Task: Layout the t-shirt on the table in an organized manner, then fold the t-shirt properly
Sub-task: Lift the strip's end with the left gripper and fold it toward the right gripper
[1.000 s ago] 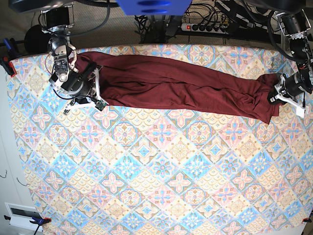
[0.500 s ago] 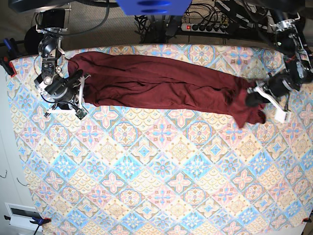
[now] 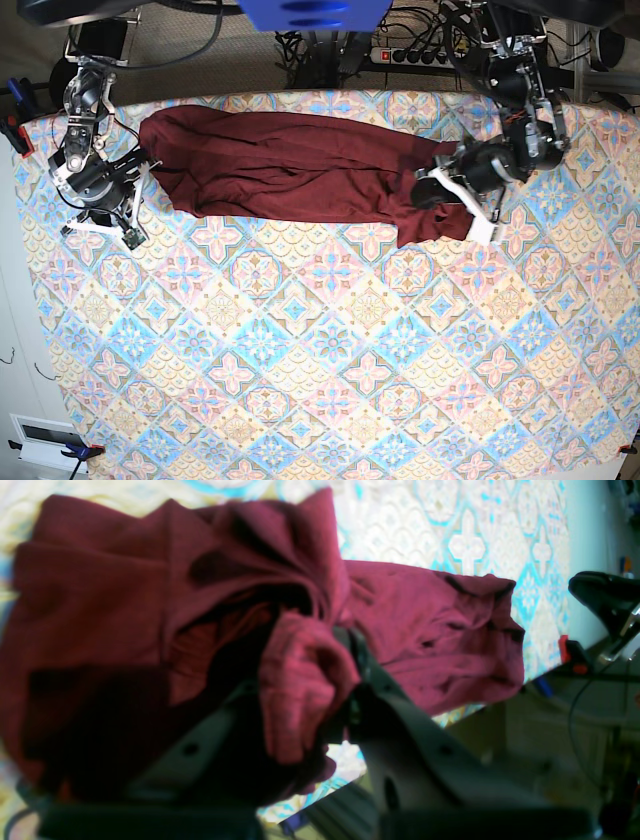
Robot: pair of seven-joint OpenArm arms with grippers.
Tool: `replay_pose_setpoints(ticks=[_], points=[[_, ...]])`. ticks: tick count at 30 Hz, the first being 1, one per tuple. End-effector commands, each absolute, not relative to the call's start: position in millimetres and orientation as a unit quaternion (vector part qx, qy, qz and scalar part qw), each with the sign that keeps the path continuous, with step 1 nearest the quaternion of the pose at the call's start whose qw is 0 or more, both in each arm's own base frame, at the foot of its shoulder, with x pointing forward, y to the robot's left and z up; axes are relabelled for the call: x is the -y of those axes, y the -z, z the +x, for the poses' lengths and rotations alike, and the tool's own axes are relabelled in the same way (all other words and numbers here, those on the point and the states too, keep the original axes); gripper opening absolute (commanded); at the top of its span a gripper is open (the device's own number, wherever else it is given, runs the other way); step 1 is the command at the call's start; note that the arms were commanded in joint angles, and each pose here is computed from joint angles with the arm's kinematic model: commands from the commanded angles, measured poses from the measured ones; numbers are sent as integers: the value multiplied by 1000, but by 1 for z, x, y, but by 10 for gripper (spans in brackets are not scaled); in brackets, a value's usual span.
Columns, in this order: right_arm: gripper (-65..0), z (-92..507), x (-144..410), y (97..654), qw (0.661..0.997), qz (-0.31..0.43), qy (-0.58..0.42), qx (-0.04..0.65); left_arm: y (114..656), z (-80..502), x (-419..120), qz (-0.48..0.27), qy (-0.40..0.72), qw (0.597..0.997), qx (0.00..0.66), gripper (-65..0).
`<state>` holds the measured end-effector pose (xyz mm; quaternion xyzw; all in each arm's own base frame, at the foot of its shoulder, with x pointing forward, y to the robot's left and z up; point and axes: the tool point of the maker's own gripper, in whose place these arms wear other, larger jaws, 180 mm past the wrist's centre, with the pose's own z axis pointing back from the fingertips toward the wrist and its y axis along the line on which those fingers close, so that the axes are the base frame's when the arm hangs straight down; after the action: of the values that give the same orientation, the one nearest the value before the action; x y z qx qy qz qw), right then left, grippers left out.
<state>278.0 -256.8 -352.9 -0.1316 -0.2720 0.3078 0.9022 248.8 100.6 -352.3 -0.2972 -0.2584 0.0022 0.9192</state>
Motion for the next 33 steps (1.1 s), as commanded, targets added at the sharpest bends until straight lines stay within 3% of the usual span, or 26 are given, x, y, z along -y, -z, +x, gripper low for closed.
replay_pose_setpoints(ticks=[1,16,24,29,33], points=[[-605,287,259,340,894,-141,-308,292,349,253,-92,-308,8,914,263,-650],[-605,286,259,340,894,-141,-309,292,372,235,-24,-355,60,907,218,-650],[-605,286,258,340,895,-140,-309,291,334,242,-15,-367,87,886,269,-509],[-605,286,258,340,895,-140,-309,291,328,255,-41,-349,56,888,295,-369],[-605,286,258,340,895,-140,-309,291,329,256,-51,-339,49,891,297,-301]])
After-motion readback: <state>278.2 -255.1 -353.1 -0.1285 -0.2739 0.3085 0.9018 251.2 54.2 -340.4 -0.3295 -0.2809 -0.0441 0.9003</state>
